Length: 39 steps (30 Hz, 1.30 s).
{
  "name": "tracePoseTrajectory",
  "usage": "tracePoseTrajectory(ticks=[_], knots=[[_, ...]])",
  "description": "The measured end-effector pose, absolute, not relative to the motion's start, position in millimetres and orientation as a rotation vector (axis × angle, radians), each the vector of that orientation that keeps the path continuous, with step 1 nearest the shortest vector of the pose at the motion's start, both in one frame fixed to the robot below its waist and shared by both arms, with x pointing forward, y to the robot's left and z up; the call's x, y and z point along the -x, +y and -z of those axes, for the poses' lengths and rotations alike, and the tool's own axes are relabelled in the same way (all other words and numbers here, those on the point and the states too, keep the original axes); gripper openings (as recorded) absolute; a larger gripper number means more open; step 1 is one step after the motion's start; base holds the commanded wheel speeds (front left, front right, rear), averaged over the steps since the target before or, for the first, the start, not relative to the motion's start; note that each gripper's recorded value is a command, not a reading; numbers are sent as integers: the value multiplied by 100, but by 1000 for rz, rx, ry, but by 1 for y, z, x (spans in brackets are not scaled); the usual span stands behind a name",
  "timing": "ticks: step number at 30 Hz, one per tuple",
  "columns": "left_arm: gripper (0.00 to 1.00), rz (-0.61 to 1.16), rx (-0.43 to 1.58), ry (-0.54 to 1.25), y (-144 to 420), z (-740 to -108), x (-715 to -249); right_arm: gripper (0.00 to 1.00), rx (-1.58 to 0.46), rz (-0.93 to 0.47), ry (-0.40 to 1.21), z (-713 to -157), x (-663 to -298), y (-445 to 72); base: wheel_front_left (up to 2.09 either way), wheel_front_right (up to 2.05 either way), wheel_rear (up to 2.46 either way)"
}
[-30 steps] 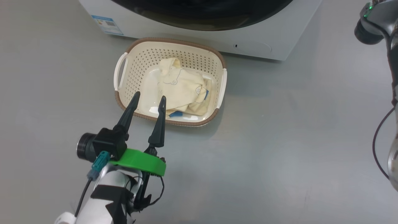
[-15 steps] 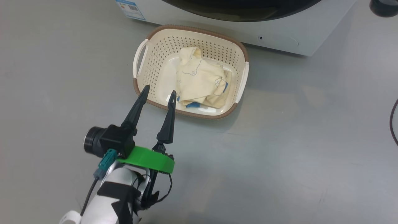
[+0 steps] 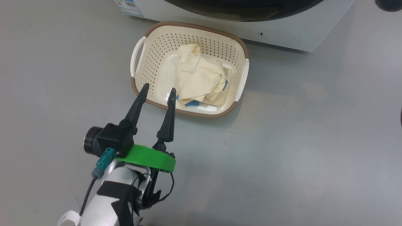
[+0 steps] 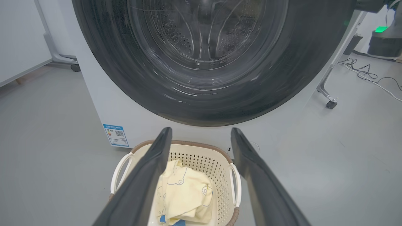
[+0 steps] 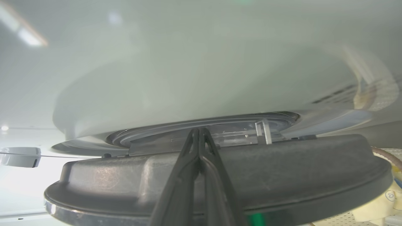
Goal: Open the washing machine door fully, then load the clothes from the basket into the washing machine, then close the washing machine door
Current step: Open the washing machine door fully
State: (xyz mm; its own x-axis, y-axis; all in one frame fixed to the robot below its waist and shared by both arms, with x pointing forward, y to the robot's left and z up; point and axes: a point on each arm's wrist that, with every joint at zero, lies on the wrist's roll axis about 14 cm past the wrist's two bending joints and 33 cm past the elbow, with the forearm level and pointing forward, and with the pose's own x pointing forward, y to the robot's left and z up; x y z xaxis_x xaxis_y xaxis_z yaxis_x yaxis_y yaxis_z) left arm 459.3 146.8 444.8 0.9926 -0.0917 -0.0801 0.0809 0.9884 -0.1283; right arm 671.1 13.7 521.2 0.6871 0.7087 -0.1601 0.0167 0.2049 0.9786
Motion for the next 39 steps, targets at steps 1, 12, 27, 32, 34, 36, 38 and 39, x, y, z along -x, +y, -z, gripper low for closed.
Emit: tracePoseTrajectory(ticks=[1,12,27,32,34,36,38,39], knots=[[100,87,126,86,146,-444,-460,0,-1290,-553,692,-523,-670,14,0,0,0],[100,115,138,85,134,-443,-465,0,-1301,-648,753,-514,-644,17,0,0,0],[100,128,134,44,131,-461,-463,0,-1291,-826,887,-509,-587,36,0,0,0],[100,129,132,34,131,-467,-460,0,-1300,-910,935,-512,-557,46,0,0,0],[100,131,131,30,130,-469,-459,0,-1295,-936,952,-512,-546,51,0,0,0],[100,133,130,23,130,-472,-458,0,-1299,-960,967,-514,-535,55,0,0,0],[100,134,130,17,129,-475,-456,0,-1298,-983,981,-514,-524,60,0,0,0],[100,135,130,15,129,-476,-455,0,-1300,-997,990,-515,-519,62,0,0,0]])
